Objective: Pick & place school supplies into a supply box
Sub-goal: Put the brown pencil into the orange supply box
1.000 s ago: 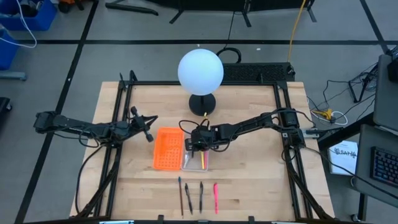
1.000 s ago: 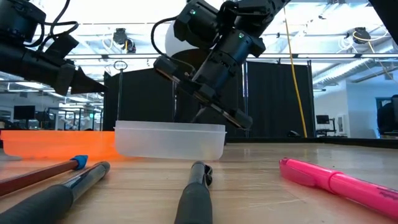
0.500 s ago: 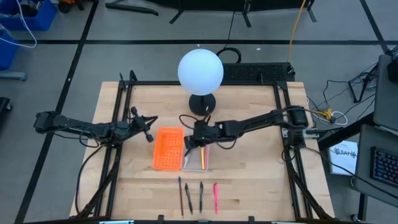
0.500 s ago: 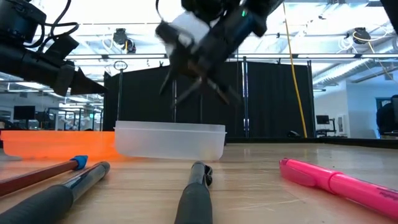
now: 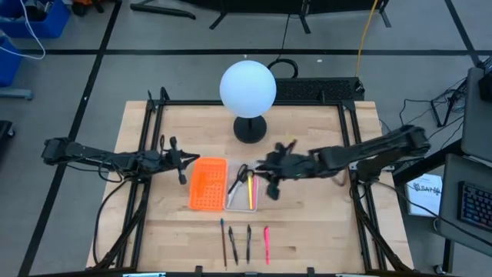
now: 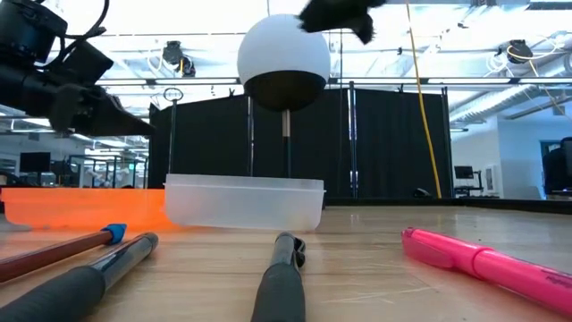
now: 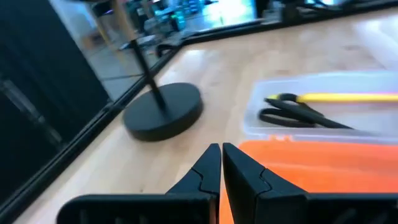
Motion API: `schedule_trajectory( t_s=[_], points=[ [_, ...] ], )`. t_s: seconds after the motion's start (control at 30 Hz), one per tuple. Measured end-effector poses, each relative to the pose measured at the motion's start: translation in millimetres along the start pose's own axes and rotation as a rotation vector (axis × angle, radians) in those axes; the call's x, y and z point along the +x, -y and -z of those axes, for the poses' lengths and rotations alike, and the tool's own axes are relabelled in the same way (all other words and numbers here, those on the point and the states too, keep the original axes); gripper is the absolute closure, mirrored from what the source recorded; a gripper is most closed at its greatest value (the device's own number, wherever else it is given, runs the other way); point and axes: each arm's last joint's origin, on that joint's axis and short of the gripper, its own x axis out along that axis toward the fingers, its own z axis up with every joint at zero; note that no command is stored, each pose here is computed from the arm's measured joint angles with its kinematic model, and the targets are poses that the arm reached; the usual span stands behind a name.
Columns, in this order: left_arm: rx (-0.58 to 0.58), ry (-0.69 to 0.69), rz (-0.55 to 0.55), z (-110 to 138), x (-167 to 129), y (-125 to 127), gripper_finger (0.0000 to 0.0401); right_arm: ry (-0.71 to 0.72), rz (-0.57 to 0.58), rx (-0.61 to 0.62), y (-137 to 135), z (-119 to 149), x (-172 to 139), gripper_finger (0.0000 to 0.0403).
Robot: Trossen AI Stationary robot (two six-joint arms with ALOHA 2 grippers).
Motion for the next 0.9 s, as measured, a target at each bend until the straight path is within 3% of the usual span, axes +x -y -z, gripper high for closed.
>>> schedule_trajectory(
  t_s=[0.13,0.27,0.43,0.6,0.9],
  points=[
    [0.065,-0.003,-0.016,0,0,-1,0.0375,0.057,-0.002,0.002,16,27,-22,0.0395],
    [0.091,-0.013,-0.045,1,0,-1,0.0375,0.092,0.019,-0.028,32,55,-38,0.0399],
    [0.035,0.013,-0.053,-2,0,-2,0.0375,0.144,0.003,-0.082,47,80,-61,0.0401],
    [-0.015,-0.002,-0.05,0,0,-2,0.0375,0.301,-0.043,-0.048,58,91,-82,0.0402],
    [-0.132,-0.152,-0.034,15,-1,1,0.0375,0.393,-0.116,-0.042,70,109,-103,0.0403]
  ],
)
